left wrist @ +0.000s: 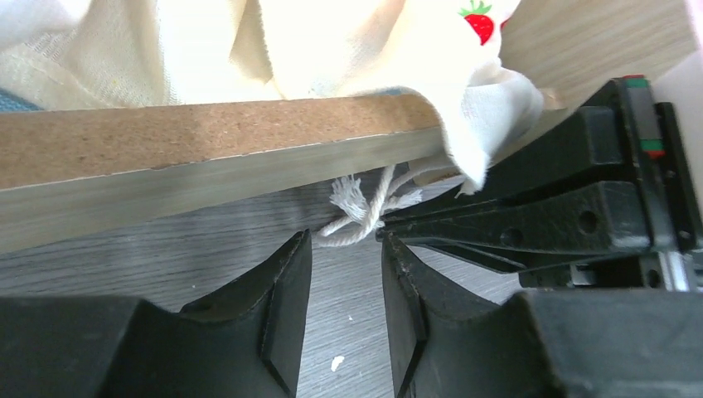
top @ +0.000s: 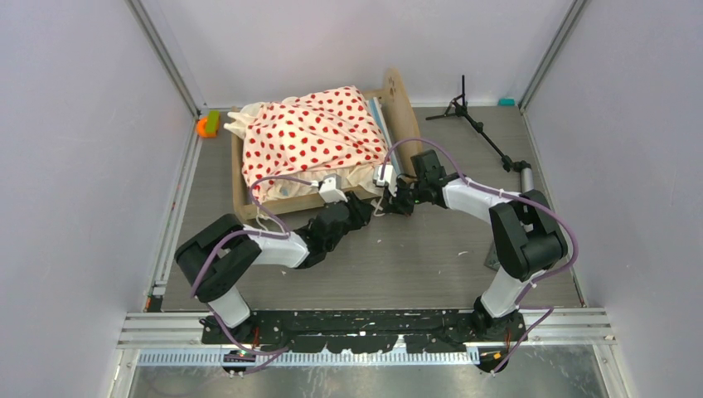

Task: Set up the pet bed
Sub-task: Tie the ropes to the bed frame.

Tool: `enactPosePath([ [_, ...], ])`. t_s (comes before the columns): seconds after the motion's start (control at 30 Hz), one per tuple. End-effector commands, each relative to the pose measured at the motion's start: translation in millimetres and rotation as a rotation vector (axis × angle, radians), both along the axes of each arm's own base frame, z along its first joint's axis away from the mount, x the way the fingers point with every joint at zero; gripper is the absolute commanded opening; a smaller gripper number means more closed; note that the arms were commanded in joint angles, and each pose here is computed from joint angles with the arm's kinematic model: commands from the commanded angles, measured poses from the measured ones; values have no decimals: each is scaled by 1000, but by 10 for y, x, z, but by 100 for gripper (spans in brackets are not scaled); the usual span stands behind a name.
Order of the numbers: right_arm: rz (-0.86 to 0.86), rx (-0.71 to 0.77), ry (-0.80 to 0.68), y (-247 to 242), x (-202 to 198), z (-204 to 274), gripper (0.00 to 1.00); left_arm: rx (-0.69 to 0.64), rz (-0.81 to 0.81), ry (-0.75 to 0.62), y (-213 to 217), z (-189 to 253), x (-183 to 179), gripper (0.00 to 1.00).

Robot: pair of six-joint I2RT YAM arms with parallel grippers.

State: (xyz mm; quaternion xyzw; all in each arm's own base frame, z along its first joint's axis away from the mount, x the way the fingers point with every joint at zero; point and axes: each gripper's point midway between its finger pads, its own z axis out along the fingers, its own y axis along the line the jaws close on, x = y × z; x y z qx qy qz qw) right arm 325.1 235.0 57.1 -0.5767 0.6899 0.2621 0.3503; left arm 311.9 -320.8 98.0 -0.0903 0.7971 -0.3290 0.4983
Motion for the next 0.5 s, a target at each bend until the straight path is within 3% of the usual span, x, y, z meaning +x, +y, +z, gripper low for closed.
enactPosePath([
  [0.0, 24, 41, -51, 79, 114, 184, 0, -84, 64, -24, -57, 140, 172, 39],
  [0.47, 29, 43, -43, 90, 117, 158, 0, -188, 115, -21, -125, 117, 312, 44],
])
